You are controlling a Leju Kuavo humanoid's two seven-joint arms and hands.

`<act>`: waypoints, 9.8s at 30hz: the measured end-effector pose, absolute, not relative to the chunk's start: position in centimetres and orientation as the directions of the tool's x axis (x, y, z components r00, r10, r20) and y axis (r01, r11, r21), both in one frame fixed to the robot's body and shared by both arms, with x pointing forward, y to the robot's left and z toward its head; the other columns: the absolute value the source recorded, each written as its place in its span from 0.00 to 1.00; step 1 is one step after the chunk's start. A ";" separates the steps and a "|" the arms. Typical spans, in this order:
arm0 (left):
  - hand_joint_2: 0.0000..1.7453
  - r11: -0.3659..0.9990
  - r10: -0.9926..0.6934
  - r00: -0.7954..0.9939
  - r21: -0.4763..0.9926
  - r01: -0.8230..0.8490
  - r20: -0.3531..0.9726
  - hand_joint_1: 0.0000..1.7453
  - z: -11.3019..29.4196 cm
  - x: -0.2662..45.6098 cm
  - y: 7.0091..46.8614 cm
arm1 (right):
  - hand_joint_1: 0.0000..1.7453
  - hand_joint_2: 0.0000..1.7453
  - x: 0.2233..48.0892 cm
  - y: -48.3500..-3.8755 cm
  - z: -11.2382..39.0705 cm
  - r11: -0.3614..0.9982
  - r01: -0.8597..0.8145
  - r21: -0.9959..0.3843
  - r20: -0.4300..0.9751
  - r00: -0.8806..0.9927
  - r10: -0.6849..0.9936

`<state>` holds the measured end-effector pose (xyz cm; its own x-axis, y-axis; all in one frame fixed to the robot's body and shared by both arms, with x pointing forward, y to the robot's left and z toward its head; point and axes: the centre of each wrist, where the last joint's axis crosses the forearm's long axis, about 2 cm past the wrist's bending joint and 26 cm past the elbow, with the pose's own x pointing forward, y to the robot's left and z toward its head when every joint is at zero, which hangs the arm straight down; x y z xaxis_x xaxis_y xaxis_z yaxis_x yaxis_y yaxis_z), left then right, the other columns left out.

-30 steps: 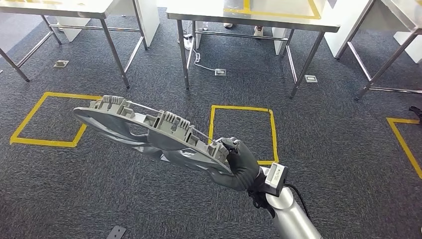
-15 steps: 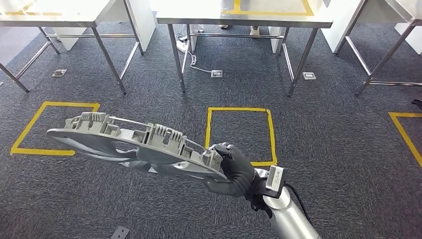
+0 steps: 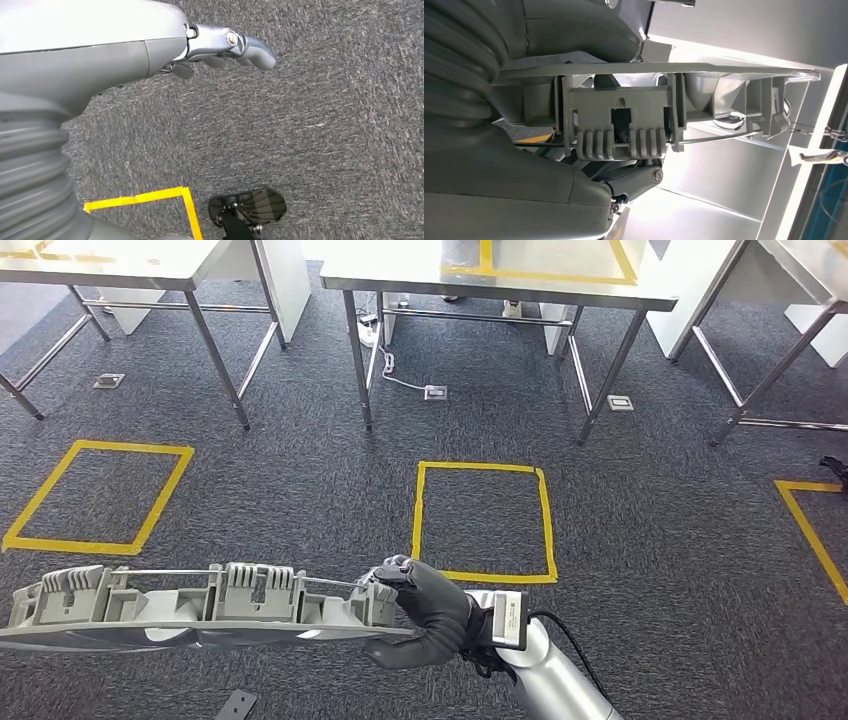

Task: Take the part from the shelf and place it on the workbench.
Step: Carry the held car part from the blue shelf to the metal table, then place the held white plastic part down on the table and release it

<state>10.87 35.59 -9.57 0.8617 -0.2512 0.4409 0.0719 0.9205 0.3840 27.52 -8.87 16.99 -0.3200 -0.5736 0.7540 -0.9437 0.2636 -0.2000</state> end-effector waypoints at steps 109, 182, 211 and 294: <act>1.00 0.920 -0.246 0.873 0.386 0.072 0.421 0.00 -9.7 10.4 35.7 | 1.00 1.00 28.3 -10.3 18.9 0.308 -0.909 -0.282 0.713 -0.413 -0.566; 1.00 0.926 -0.235 0.884 0.368 0.077 0.404 0.00 -10.2 8.0 35.1 | 1.00 1.00 29.1 -14.9 23.0 0.587 -0.642 -0.493 0.525 -0.758 -0.387; 1.00 0.923 -0.196 0.905 0.383 0.040 0.378 0.00 -10.4 6.6 35.4 | 1.00 1.00 29.4 -14.6 23.4 0.588 -0.637 -0.499 0.517 -0.763 -0.388; 1.00 0.905 -0.343 0.828 0.390 0.167 0.442 0.00 -10.3 8.4 34.0 | 1.00 1.00 41.5 -28.7 11.8 0.152 0.172 -0.973 0.117 -0.198 0.973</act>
